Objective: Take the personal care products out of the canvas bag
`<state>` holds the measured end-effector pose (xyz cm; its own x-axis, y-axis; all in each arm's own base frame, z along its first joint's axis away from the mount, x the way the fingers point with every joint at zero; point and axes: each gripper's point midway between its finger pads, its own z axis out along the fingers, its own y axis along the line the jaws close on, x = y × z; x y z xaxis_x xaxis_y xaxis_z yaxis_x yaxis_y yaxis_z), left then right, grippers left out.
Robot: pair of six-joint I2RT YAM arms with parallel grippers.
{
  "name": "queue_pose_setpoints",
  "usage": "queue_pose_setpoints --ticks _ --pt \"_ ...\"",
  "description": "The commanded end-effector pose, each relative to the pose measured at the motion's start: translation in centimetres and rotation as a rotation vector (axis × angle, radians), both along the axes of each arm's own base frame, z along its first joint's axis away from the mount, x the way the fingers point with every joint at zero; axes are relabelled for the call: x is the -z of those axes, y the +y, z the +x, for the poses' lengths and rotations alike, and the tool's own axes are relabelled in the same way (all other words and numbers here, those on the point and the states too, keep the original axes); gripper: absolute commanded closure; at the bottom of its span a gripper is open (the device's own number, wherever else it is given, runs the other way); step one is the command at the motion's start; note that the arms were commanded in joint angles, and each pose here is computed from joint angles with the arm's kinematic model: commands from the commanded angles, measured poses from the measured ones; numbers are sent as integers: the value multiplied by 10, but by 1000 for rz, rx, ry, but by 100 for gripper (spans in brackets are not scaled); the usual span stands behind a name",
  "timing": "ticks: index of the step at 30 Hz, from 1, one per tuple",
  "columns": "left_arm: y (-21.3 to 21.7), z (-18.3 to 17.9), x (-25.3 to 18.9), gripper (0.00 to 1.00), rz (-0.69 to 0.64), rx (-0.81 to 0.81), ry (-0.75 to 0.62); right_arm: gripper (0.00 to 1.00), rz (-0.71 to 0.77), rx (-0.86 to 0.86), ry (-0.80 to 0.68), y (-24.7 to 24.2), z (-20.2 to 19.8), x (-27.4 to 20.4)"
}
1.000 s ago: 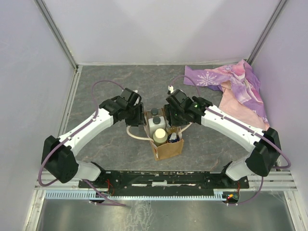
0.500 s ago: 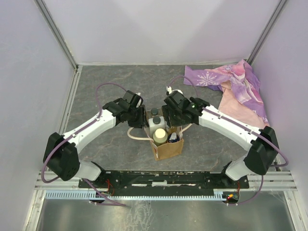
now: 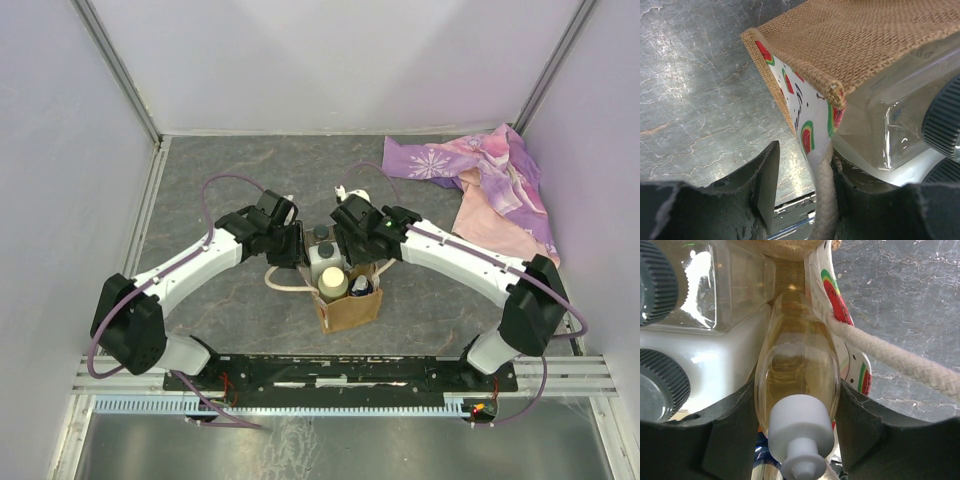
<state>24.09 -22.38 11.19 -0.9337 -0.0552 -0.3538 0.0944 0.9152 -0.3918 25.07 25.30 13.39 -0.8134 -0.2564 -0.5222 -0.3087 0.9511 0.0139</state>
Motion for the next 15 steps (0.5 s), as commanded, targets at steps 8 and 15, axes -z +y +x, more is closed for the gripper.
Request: queue_pose_setpoints --ticks 8,15 --pt "4 -1 -1 97 27 10 -22 49 141 -49 -247 16 24 -125" --pt "20 -5 1 97 74 -5 -32 50 173 -24 -412 7 40 -195"
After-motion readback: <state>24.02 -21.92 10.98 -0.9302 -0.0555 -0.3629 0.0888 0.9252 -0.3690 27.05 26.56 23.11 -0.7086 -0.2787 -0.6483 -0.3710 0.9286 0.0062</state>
